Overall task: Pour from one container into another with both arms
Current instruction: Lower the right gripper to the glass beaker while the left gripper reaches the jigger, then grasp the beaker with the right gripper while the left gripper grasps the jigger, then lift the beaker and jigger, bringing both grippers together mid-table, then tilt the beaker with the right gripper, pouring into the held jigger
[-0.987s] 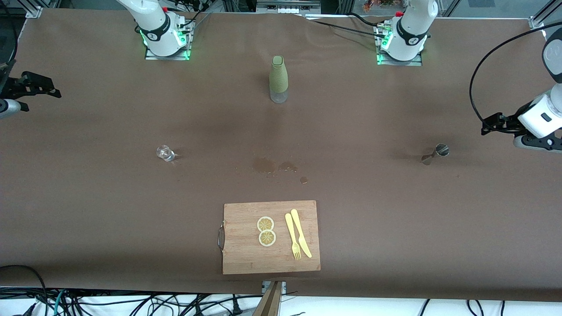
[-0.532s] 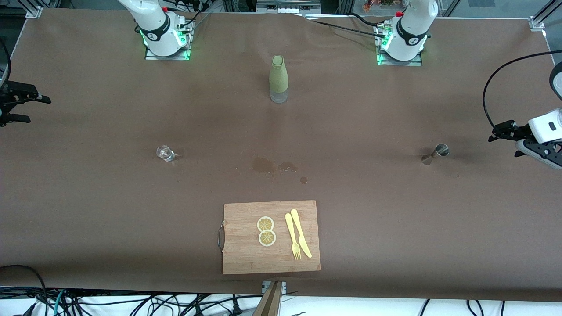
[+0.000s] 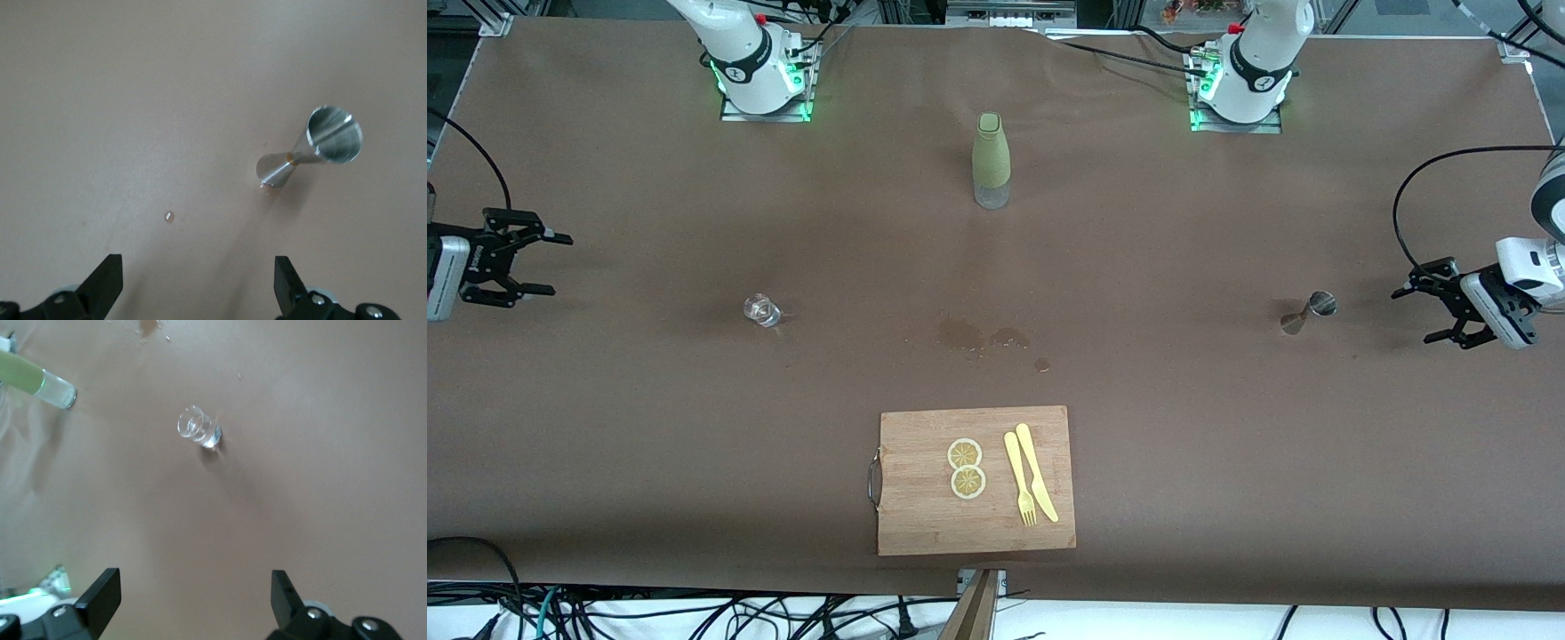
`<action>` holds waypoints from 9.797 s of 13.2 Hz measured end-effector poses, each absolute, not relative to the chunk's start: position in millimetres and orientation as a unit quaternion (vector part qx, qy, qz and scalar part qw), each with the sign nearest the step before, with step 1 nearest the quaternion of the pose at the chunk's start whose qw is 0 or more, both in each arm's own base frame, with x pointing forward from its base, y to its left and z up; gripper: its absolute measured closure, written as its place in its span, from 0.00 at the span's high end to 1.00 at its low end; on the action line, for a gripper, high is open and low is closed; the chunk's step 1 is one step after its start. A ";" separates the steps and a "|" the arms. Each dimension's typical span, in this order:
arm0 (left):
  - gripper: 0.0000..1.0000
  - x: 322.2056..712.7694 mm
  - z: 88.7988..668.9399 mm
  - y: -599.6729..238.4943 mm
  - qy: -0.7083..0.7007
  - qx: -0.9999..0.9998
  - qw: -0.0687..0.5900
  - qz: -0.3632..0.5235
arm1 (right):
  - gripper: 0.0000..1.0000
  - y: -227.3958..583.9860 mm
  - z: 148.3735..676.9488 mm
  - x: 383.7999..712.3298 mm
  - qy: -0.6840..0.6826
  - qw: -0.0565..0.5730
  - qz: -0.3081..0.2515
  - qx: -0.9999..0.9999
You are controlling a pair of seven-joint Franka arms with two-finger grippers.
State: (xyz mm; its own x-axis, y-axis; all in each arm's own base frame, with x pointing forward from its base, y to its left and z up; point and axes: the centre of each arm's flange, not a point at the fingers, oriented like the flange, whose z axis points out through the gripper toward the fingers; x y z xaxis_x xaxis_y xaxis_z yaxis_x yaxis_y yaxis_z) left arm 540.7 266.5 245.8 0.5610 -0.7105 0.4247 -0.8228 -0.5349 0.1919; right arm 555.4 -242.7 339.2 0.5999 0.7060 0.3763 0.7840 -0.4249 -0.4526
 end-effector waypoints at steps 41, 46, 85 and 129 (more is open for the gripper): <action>0.24 525.9 114.3 185.0 -0.642 0.578 0.358 0.356 | 0.44 -41.2 39.1 544.5 -0.523 0.485 -0.441 -0.544; 0.23 526.0 114.5 185.0 -0.642 0.577 0.358 0.356 | 0.25 -39.6 39.0 544.8 -0.523 0.487 -0.440 -0.544; 0.22 605.9 209.3 -306.4 -0.472 0.771 0.322 0.280 | 0.14 342.0 321.6 655.5 -0.559 0.503 -0.262 -0.605; 0.22 579.2 149.5 -340.8 -0.427 0.545 0.455 0.561 | 0.14 378.6 368.1 636.1 -0.629 0.405 -0.161 -0.644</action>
State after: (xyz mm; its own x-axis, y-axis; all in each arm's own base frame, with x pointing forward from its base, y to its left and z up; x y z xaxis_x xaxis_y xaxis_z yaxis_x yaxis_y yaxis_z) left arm 579.2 -340.8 149.5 0.0070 0.0456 0.9989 -0.9749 -0.2220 0.0170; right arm 636.1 378.6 368.1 0.1569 0.6794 0.7168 0.9403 0.1193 -0.3188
